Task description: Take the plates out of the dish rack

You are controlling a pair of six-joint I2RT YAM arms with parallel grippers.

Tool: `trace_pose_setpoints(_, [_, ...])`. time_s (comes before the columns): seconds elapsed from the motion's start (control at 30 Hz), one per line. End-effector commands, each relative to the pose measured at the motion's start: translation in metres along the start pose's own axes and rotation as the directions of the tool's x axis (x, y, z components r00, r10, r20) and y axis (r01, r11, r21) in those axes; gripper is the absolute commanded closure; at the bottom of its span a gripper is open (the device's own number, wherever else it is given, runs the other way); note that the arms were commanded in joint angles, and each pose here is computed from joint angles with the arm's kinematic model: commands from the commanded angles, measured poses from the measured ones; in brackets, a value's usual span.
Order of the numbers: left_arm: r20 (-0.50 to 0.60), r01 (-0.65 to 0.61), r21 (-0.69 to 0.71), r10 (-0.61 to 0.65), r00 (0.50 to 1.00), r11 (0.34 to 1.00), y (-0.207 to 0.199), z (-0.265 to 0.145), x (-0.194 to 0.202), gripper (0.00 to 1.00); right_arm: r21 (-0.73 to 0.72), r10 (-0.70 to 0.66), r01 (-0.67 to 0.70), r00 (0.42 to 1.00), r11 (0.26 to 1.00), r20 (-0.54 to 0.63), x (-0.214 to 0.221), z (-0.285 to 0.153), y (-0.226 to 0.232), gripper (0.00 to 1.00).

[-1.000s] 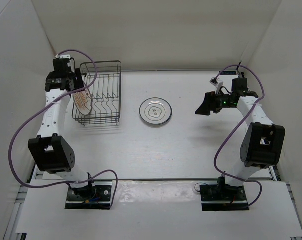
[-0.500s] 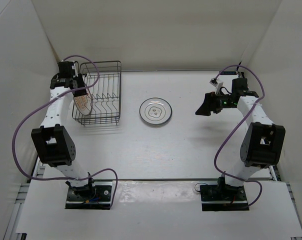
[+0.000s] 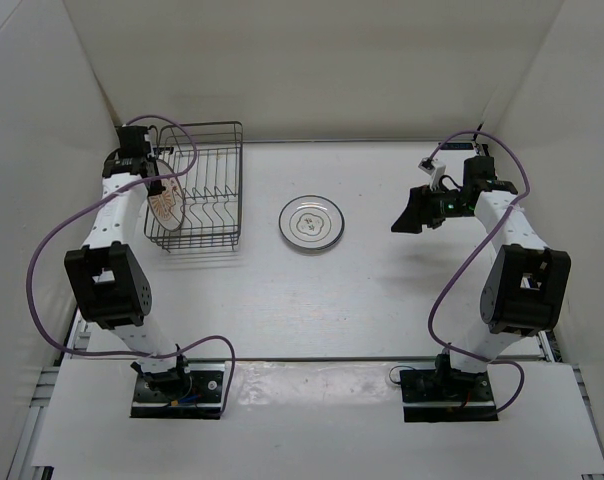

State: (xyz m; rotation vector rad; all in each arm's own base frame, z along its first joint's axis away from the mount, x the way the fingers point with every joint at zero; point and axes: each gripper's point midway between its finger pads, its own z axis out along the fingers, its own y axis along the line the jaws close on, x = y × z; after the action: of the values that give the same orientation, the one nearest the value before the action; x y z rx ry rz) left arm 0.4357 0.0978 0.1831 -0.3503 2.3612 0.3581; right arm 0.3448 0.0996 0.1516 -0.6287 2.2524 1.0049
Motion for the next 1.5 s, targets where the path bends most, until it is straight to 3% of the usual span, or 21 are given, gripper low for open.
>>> trace_pose_setpoints(0.0, [0.027, 0.0, -0.041, 0.001, 1.0, 0.999, 0.009, -0.001, -0.006, 0.69, -0.014, -0.018, 0.018, 1.0, 1.0, 0.016, -0.01, -0.003, 0.001, 0.14])
trace_pose_setpoints(0.4, [0.169, 0.018, -0.036, -0.011, 0.985, 0.999, 0.012, -0.024, -0.039, 0.85, -0.02, -0.016, 0.016, 1.0, 1.0, 0.012, -0.012, -0.004, 0.0, 0.14])
trace_pose_setpoints(0.7, [0.27, -0.051, -0.089, 0.073, 0.96, 0.995, 0.022, -0.053, -0.063, 0.88, -0.035, -0.011, 0.012, 1.0, 0.999, 0.011, -0.016, -0.002, -0.002, 0.14])
trace_pose_setpoints(0.97, [0.425, -0.148, -0.165, 0.205, 0.882, 0.975, 0.019, -0.096, -0.104, 0.88, -0.049, -0.009, 0.01, 1.0, 0.999, 0.013, -0.017, -0.001, -0.001, 0.14])
trace_pose_setpoints(1.1, [0.488, -0.139, -0.2, 0.221, 0.845, 0.97, 0.023, -0.122, -0.124, 0.9, -0.05, -0.014, 0.014, 1.0, 0.999, 0.015, -0.018, -0.001, -0.001, 0.14])
trace_pose_setpoints(1.2, [0.541, -0.109, -0.167, 0.183, 0.821, 0.98, 0.025, -0.147, -0.135, 1.0, -0.053, -0.013, 0.013, 1.0, 0.999, 0.014, -0.017, 0.0, -0.001, 0.14])
trace_pose_setpoints(1.4, [0.605, -0.105, 0.031, 0.065, 0.794, 0.994, 0.008, -0.191, -0.127, 1.0, -0.06, -0.002, 0.002, 1.0, 0.998, 0.012, -0.014, 0.001, 0.001, 0.14])
trace_pose_setpoints(1.47, [0.642, -0.111, 0.156, -0.015, 0.767, 0.981, -0.003, -0.218, -0.122, 1.0, -0.067, 0.0, 0.0, 1.0, 0.998, 0.012, -0.013, 0.001, 0.002, 0.14])
